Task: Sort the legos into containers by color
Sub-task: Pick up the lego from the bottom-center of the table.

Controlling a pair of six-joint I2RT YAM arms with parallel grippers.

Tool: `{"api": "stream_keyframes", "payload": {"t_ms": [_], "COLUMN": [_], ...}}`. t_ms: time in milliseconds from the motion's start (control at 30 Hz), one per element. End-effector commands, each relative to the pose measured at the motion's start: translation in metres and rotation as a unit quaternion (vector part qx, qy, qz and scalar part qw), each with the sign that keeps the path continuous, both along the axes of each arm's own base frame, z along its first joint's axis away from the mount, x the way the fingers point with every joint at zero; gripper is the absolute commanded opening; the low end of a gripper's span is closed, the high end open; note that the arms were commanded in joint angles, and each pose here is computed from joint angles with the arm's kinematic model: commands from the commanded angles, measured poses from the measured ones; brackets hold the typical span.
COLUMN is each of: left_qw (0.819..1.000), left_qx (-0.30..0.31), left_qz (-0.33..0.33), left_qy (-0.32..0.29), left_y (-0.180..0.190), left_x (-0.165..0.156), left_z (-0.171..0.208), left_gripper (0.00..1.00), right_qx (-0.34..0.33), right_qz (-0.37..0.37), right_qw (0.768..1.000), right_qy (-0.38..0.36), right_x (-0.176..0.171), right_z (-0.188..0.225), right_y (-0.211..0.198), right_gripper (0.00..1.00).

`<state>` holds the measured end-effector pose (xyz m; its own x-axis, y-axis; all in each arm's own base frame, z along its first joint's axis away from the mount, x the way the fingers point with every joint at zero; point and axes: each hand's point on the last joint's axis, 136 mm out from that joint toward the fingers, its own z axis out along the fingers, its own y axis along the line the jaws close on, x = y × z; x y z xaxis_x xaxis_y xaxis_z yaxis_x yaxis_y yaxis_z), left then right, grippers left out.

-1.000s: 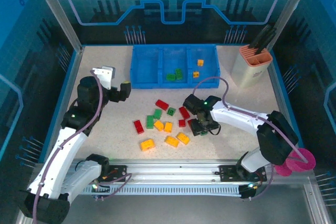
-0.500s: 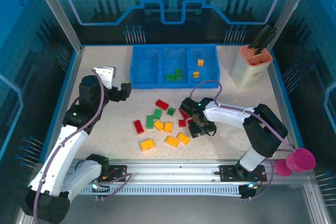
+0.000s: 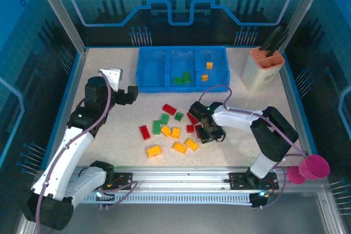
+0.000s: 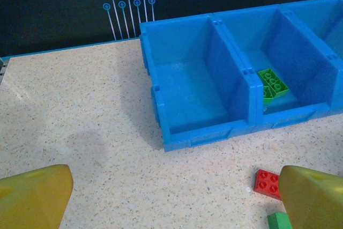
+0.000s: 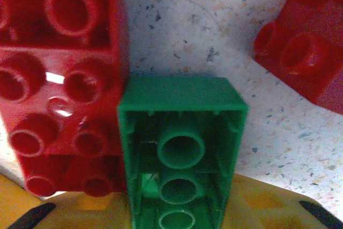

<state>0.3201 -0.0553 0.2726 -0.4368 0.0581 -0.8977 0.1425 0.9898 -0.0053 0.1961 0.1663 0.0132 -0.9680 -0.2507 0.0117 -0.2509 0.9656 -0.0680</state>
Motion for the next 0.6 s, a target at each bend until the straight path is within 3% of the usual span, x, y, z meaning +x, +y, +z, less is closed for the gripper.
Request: {"api": "stream_keyframes", "payload": {"t_ms": [0,267,567], "left_qw": [1.000,1.000,1.000], "left_qx": [0.006,0.017,0.016], "left_qz": [-0.012,-0.009,-0.010], "left_qy": [-0.012,-0.013,-0.012], "left_y": [-0.004,-0.001,-0.002], "left_x": [0.001,0.002,0.003], "left_z": [0.015,0.012,0.006], "left_gripper": [0.99,0.99,0.99], "right_qx": [-0.039,-0.005,0.060], "right_qz": [-0.017,-0.016,0.055], "right_qw": [0.999,0.999,0.988], "right_qy": [-0.002,-0.036,-0.130], "right_x": [0.002,0.007,0.087], "right_z": [-0.004,0.049,0.129], "right_y": [-0.024,-0.024,0.035], "right_gripper": [0.37,0.33,0.34]}}
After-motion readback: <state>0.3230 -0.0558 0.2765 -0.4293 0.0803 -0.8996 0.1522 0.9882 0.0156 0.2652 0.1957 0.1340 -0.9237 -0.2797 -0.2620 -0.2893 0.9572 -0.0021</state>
